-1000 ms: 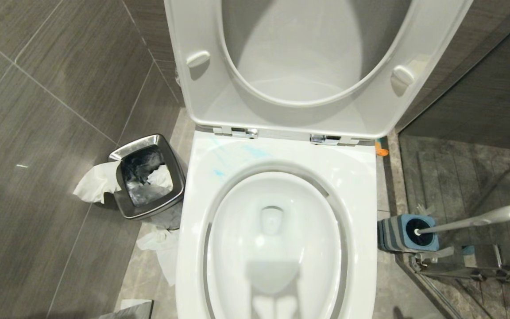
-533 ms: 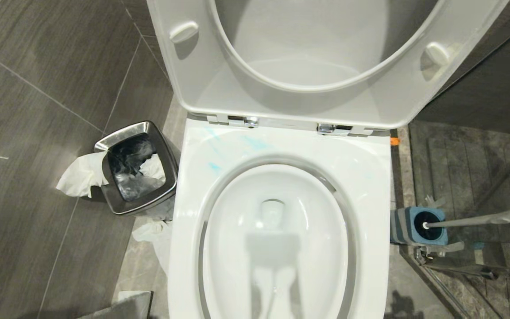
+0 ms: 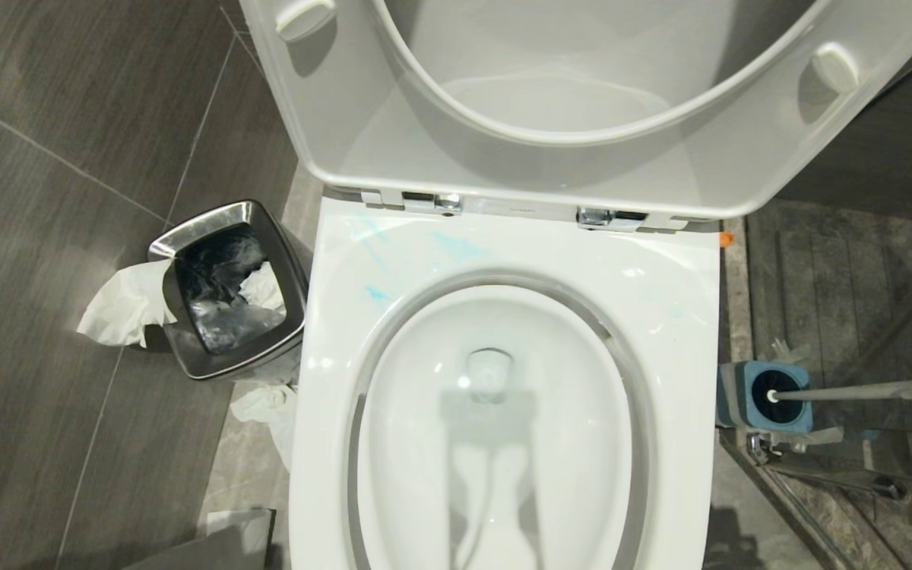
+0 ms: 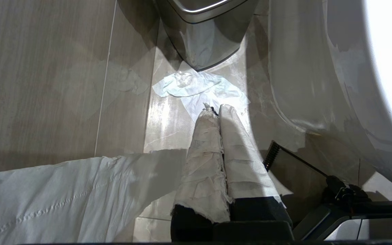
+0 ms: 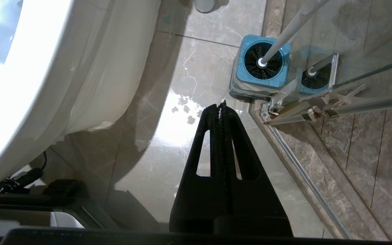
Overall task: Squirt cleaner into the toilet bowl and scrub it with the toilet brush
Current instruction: Pour in the cleaning agent
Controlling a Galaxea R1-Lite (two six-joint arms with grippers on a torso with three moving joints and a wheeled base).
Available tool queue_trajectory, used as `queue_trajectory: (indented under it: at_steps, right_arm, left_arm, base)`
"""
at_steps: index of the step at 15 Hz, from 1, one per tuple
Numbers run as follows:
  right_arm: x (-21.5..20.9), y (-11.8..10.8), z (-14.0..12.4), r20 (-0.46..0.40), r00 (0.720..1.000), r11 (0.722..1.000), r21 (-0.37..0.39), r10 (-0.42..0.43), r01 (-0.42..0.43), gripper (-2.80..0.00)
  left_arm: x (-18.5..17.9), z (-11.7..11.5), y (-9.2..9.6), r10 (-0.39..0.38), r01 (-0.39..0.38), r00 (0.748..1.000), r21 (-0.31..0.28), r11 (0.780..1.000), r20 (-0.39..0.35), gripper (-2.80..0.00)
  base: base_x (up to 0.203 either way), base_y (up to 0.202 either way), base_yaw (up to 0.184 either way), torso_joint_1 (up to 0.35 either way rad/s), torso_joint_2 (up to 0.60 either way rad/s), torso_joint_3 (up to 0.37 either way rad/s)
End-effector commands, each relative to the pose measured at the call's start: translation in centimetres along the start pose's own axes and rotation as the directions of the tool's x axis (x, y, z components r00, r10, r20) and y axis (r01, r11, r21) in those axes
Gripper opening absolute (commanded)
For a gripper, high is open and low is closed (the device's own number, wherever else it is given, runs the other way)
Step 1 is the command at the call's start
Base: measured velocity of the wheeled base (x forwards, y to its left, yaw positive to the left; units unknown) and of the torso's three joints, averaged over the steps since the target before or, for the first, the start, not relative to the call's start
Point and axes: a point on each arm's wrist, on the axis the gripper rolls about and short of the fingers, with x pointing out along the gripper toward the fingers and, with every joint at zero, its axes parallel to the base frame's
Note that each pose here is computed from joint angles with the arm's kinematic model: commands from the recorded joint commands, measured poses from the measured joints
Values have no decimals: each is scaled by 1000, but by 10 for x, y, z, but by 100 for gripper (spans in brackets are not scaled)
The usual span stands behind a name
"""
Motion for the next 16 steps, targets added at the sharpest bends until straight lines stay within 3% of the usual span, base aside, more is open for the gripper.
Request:
queue_trajectory:
  at_steps: [1,16]
  right_arm:
    - [0,0,0,-1,1000,1000,-4,2,-2,-280]
    - [0,0,0,-1,1000,1000,-7,-8,8,-280]
  left_arm:
    - [0,0,0,0,0,1000,0,1000,-2,-280]
    - [0,0,0,-2,2,1000,-3,1000,1,-280]
  base:
    - [0,0,0,0,0,0]
    - [0,0,0,0,1,-35]
